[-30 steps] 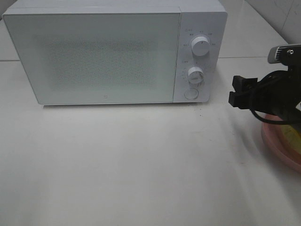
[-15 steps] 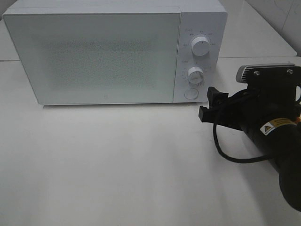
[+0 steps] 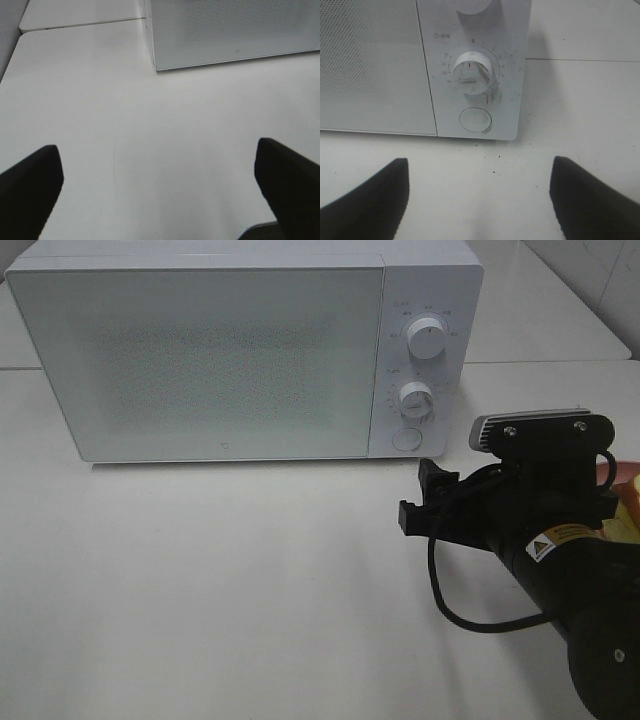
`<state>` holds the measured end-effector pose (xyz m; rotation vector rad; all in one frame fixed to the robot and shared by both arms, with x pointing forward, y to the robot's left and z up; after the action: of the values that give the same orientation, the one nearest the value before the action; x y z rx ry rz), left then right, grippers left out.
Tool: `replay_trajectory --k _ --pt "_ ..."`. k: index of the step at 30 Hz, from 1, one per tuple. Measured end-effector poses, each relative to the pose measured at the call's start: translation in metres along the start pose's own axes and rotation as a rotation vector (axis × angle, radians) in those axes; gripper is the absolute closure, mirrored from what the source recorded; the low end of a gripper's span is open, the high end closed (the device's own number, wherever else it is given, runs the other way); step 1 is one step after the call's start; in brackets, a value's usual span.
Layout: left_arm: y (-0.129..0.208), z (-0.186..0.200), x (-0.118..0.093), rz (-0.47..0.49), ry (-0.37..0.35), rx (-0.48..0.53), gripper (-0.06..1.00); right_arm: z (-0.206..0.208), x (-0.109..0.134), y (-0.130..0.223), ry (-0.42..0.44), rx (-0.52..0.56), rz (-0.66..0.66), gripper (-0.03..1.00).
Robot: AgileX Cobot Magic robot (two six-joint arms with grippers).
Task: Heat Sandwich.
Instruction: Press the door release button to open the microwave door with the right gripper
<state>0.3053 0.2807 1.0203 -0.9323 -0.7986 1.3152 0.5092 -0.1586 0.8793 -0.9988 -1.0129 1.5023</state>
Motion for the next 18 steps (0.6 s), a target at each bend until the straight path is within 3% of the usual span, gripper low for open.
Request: replay_trajectory --k 5,10,18 --pt "0.0000 0.0000 0.0000 0.000 0.000 0.000 -0.04 0.0000 0.0000 -0.0002 0.000 -0.001 -0.003 0.22" --pt "0.0000 0.0000 0.0000 0.000 0.000 0.000 -0.04 0.0000 0.0000 -0.0002 0.000 -0.001 -0.117 0.22" --pt "0.0000 0.0000 0.0000 0.000 0.000 0.000 -0.04 0.0000 0.0000 -0.0002 0.000 -0.001 -0.603 0.22"
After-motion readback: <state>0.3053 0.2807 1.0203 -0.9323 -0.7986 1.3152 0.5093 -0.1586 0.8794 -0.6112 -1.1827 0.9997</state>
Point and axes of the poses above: a point on each arm's last joint axis where the gripper is mounted, z pointing back along that axis away from the gripper, x along the wrist's bending axis when the last joint is at zero, y = z × x, the point moved 8 cm from there along -z, pointing out along that axis toward the gripper, and after that the axes turned 5 degrees about z, right-handed, at the moved point
